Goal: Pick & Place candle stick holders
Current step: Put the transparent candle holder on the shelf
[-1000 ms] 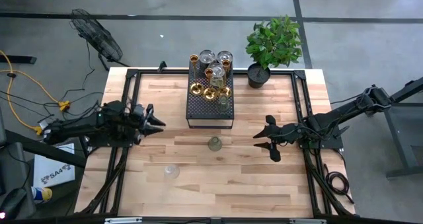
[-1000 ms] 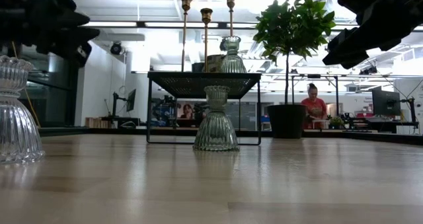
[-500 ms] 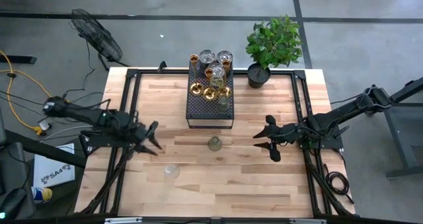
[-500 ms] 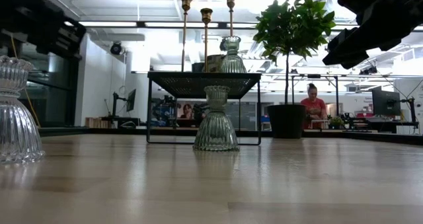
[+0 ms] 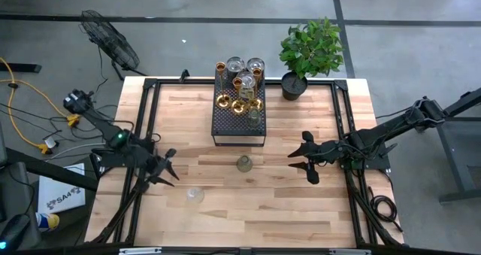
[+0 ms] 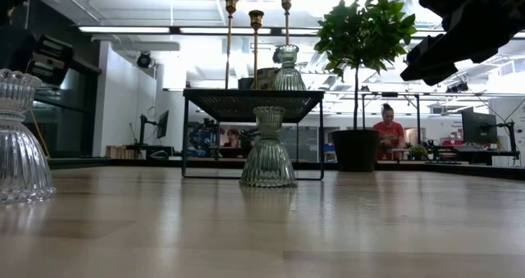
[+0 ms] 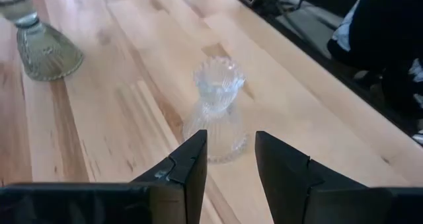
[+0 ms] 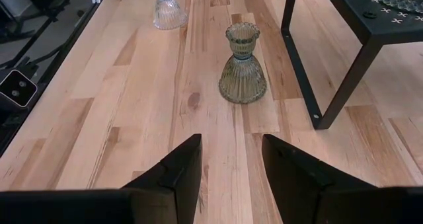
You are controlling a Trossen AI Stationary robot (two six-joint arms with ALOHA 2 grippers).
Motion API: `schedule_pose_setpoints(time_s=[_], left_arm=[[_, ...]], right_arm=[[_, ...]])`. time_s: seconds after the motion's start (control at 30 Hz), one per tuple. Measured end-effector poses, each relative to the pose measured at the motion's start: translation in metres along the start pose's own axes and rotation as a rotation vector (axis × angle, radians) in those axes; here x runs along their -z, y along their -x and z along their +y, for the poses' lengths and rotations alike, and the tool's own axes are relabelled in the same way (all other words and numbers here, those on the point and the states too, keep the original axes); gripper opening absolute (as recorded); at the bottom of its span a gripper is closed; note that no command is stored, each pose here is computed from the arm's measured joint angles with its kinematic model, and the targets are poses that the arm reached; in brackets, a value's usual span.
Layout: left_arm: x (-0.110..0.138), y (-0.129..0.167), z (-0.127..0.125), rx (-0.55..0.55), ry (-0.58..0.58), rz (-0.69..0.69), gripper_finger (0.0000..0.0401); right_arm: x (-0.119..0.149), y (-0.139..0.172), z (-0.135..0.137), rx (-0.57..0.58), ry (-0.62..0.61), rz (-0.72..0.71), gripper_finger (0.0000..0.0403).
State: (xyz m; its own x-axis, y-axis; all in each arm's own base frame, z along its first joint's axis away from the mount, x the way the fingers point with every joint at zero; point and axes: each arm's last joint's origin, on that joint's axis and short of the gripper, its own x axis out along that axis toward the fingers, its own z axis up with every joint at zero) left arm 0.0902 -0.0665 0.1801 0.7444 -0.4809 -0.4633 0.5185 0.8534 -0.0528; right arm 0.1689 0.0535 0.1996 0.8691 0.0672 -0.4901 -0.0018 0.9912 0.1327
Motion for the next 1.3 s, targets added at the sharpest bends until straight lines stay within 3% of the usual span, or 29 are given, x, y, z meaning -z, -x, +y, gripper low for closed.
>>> schedule_pose_setpoints(time_s=[0.13,0.5,0.77,1.0,1.3], left_arm=[[0.002,-0.005,-0.001,-0.025,0.002,0.042,0.0138],[0.004,-0.026,-0.002,-0.054,0.02,0.12,0.0254],[0.001,-0.048,-0.004,-0.053,-0.004,0.111,0.026],[0.007,-0.066,-0.005,-0.051,-0.021,-0.041,0.026],[0.018,-0.073,-0.004,-0.061,-0.015,-0.087,0.026]], right_arm=[[0.0,0.0,0.0,0.0,0.0,0.0,0.015],[0.0,0.0,0.0,0.0,0.0,0.0,0.015],[0.0,0.0,0.0,0.0,0.0,0.0,0.015],[0.0,0.0,0.0,0.0,0.0,0.0,0.015],[0.0,0.0,0.0,0.0,0.0,0.0,0.015]])
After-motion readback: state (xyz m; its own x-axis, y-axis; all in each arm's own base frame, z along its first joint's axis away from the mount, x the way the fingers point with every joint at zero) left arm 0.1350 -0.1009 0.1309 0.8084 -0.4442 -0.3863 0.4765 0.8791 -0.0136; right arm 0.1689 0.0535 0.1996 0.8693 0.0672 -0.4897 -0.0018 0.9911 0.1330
